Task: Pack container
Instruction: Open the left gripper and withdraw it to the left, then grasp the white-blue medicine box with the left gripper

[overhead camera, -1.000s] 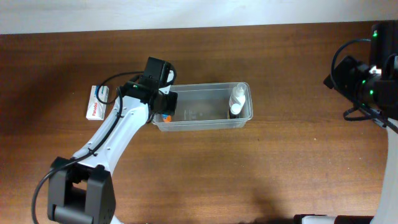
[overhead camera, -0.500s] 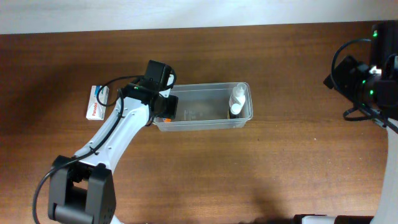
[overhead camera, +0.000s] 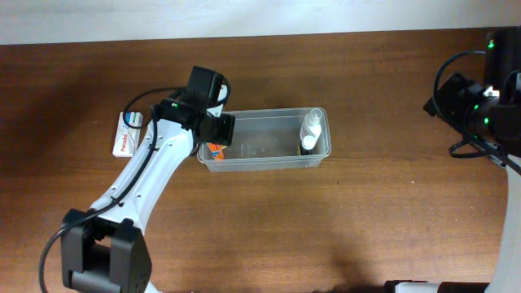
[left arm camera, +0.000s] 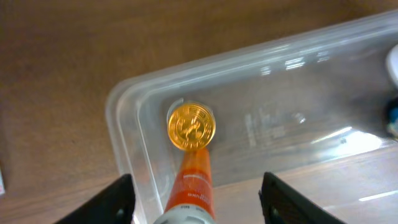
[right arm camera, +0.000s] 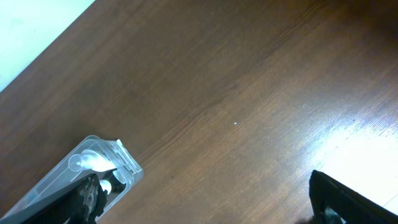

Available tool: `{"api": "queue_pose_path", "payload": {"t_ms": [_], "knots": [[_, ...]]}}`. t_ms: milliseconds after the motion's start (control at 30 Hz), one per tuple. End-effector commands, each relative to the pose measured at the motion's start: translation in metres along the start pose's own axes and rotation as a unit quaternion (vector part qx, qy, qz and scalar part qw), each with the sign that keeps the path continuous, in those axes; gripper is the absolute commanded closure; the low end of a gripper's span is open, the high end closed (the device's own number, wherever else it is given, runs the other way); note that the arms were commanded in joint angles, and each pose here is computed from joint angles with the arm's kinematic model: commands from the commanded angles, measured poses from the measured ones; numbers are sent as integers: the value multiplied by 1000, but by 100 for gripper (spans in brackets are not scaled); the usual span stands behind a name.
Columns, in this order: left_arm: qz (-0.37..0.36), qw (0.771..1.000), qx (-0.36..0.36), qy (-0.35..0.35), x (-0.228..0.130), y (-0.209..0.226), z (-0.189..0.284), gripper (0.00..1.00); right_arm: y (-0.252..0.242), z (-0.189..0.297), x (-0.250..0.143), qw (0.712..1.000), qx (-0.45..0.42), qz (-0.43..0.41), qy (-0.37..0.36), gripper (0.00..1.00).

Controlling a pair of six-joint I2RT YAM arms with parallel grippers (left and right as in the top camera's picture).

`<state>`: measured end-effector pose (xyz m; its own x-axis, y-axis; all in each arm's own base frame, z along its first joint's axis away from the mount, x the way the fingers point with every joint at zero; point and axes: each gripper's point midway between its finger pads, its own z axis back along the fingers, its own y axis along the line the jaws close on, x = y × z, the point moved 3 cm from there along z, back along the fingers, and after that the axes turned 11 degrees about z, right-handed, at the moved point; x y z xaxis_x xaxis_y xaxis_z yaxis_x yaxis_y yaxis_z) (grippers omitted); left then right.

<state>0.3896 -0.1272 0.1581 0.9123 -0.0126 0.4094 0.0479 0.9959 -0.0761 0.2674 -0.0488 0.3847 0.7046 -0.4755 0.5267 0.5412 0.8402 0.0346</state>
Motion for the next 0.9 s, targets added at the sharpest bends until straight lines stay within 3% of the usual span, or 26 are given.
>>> {"api": "queue_pose_path", "payload": {"t_ms": [0,100,200,400,467,500,633,867], "knots": [[5,998,-19,-54,24,-4,45,34,-4,1,2,1000,-7,-6,-4,2],[8,997,-15,-71,30,-1,69,33,-4,1,2,1000,-7,-6,-4,2],[23,996,6,-84,32,17,91,23,-4,1,2,1000,-7,-6,-4,2],[97,992,59,-64,19,91,112,13,-4,1,2,1000,-7,-6,-4,2],[115,989,77,-49,15,116,107,13,-4,1,2,1000,-7,-6,-4,2],[129,987,85,-44,13,128,104,7,-4,1,2,1000,-7,-6,-4,2],[174,978,107,-31,10,168,78,1,-4,1,2,1000,-7,-6,-4,2],[201,972,121,13,10,201,15,1,-4,1,2,1000,-7,-6,-4,2]]}}
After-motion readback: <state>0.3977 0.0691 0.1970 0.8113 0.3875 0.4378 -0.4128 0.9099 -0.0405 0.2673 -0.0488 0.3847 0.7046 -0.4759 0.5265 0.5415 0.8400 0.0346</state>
